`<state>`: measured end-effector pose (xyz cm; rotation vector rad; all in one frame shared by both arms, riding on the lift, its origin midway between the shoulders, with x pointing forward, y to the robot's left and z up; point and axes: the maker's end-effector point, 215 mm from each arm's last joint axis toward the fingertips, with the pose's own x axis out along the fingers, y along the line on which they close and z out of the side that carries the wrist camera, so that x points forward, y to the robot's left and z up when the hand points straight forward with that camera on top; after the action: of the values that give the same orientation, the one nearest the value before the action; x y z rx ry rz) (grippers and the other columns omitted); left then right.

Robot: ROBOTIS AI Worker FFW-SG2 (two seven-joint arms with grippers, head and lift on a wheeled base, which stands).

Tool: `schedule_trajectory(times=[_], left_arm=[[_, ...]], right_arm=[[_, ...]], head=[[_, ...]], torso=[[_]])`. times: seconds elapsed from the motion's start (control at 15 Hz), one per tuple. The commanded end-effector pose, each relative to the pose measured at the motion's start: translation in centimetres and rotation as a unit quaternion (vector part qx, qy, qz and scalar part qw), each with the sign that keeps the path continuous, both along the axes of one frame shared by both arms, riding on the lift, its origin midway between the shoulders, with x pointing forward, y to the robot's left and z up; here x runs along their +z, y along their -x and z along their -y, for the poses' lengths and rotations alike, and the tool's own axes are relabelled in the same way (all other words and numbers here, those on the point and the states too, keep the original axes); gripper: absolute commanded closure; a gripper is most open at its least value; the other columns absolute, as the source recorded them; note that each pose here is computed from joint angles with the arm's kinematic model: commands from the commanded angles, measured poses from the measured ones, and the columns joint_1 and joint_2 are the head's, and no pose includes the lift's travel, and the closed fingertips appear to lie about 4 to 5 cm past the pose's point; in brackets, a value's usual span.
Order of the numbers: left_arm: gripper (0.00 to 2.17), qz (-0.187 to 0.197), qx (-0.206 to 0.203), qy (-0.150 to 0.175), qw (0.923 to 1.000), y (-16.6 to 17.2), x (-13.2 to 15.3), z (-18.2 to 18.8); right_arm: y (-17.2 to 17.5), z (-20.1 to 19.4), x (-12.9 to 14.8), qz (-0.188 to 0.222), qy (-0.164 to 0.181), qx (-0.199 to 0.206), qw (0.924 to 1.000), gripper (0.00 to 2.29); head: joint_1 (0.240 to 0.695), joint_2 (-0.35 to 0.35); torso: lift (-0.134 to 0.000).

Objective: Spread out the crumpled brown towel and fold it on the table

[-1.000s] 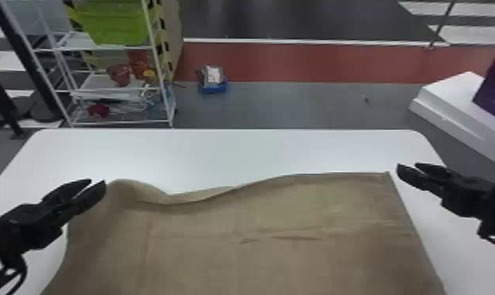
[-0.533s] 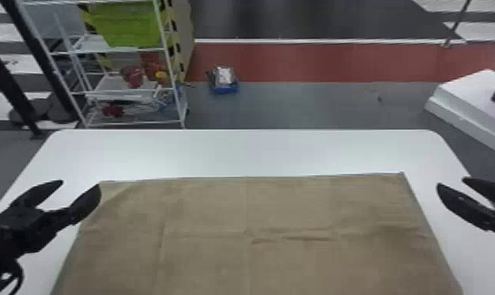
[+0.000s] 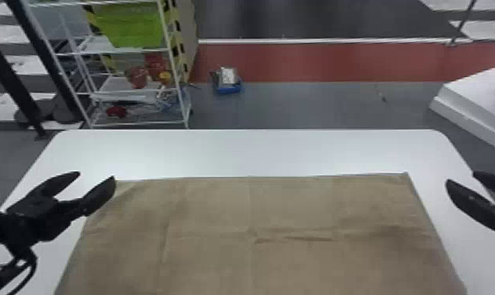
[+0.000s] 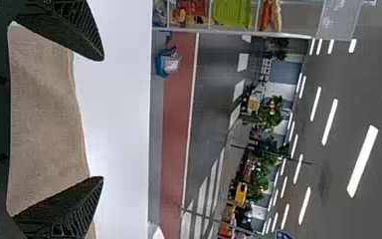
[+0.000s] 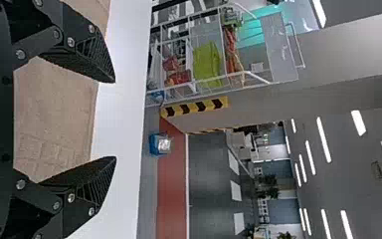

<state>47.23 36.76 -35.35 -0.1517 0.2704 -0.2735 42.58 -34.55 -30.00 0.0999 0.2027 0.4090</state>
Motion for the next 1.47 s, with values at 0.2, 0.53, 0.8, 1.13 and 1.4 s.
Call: schedule_trajectory(times=[0.2, 0.53, 0.8, 1.13, 1.4], left_arm=[[0.03, -0.051, -0.019, -0.044, 0.9975, -7.3, -3.3, -2.6], [0.16, -0.072, -0.014, -0.128, 0.9891, -9.2, -6.0, -8.1], [0.38, -0.097, -0.044, -0.131, 0.9856, -8.3, -6.8, -9.3], [0.40, -0.126, -0.086, -0.075, 0.9855, -7.1, -6.4, -8.2], [0.40, -0.142, -0.099, -0.087, 0.9811, -7.5, -8.6, -6.5]], right_arm=[[-1.6, 0.0, 1.5, 0.031, 0.017, 0.007, 0.9994, 0.39], [-0.7, 1.1, 2.4, 0.049, 0.030, 0.013, 0.9983, 0.39], [-0.8, 1.9, 2.7, 0.053, 0.032, 0.011, 0.9980, 0.39], [-0.9, 1.2, 2.9, 0.062, 0.036, 0.016, 0.9973, 0.39], [-0.2, 1.1, 3.2, 0.066, 0.039, 0.021, 0.9968, 0.39]], head=[[0.695, 0.037], [0.695, 0.082], [0.695, 0.102], [0.695, 0.106], [0.695, 0.101]], torso=[[-0.124], [-0.124], [-0.124], [-0.124], [-0.124]])
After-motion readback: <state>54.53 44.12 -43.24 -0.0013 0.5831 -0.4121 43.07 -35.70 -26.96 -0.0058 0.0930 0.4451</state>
